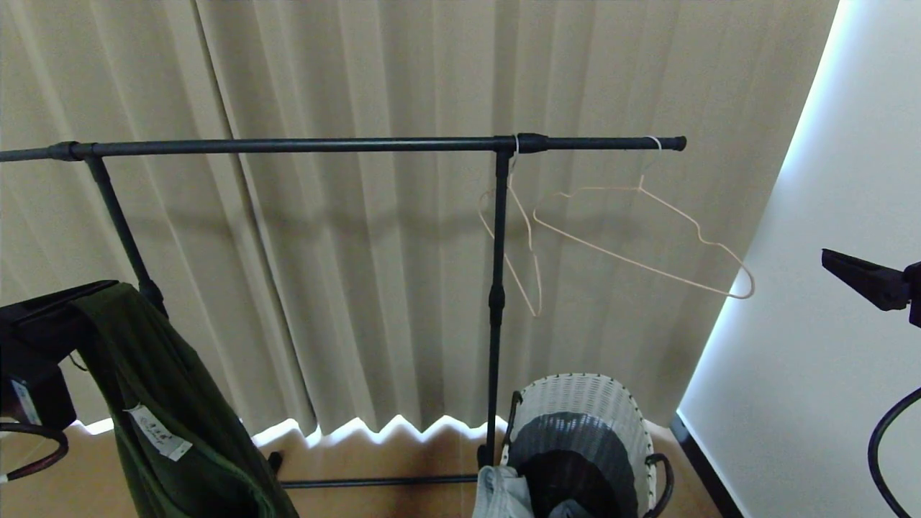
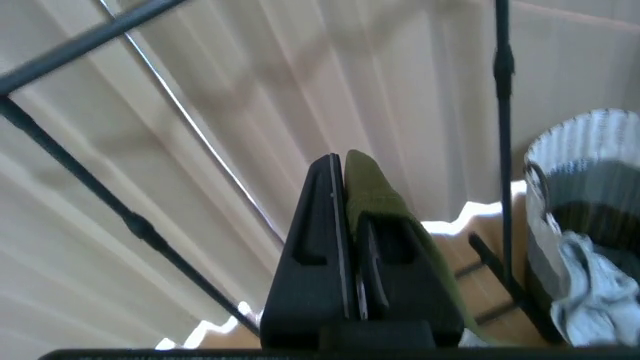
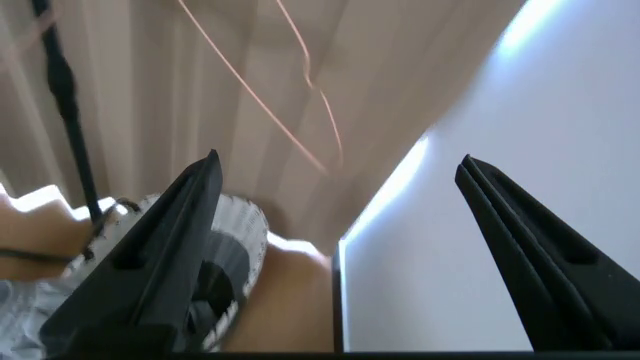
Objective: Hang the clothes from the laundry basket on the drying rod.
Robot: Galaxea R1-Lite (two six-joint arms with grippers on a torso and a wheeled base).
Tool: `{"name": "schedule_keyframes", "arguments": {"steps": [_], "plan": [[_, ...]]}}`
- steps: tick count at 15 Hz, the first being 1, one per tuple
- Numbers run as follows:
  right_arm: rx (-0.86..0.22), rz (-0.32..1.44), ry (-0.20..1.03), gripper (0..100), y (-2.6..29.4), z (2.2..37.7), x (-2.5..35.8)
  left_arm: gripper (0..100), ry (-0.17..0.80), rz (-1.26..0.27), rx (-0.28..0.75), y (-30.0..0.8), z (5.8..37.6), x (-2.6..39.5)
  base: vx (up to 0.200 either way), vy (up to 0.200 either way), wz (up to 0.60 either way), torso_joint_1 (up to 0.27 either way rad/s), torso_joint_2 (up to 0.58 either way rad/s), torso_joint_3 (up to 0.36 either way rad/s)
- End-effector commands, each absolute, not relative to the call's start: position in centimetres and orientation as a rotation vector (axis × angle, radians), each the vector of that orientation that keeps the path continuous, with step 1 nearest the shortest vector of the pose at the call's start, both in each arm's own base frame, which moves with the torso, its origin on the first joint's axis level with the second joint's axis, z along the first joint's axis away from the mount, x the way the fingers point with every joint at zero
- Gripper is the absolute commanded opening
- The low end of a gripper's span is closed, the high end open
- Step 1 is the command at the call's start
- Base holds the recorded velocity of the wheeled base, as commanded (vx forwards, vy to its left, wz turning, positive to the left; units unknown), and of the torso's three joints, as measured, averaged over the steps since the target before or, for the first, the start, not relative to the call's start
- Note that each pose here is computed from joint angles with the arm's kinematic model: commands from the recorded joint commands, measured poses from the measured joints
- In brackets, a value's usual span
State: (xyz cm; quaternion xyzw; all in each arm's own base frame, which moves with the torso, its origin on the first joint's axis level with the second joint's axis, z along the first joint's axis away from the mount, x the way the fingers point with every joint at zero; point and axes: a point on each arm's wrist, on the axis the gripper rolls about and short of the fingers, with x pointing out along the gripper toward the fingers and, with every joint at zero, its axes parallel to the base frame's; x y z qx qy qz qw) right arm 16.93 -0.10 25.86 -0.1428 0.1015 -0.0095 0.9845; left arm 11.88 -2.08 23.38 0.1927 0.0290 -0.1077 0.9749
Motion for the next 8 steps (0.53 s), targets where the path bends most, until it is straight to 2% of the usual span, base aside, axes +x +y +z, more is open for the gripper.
{"name": "schedule_keyframes", "arguments": {"steps": [1, 7, 8], "plan": [[-0.288, -0.015, 0.218, 100, -0.1, 25.63, 17.23, 0, 0.063, -0.218, 0.389, -2.09, 23.31, 11.96, 0.2, 0.0, 0.0, -0.007, 0.01, 0.012], [-0.288, -0.015, 0.22, 100, -0.1, 25.62, 17.22, 0, 0.064, -0.221, 0.39, -2.11, 23.21, 11.91, 0.2, 0.0, 0.0, 0.004, 0.0, 0.002], [-0.287, -0.014, 0.22, 100, -0.1, 25.64, 17.26, 0, 0.063, -0.222, 0.393, -2.12, 23.12, 11.95, 0.0, 0.0, 0.0, 0.0, 0.0, 0.0]]}}
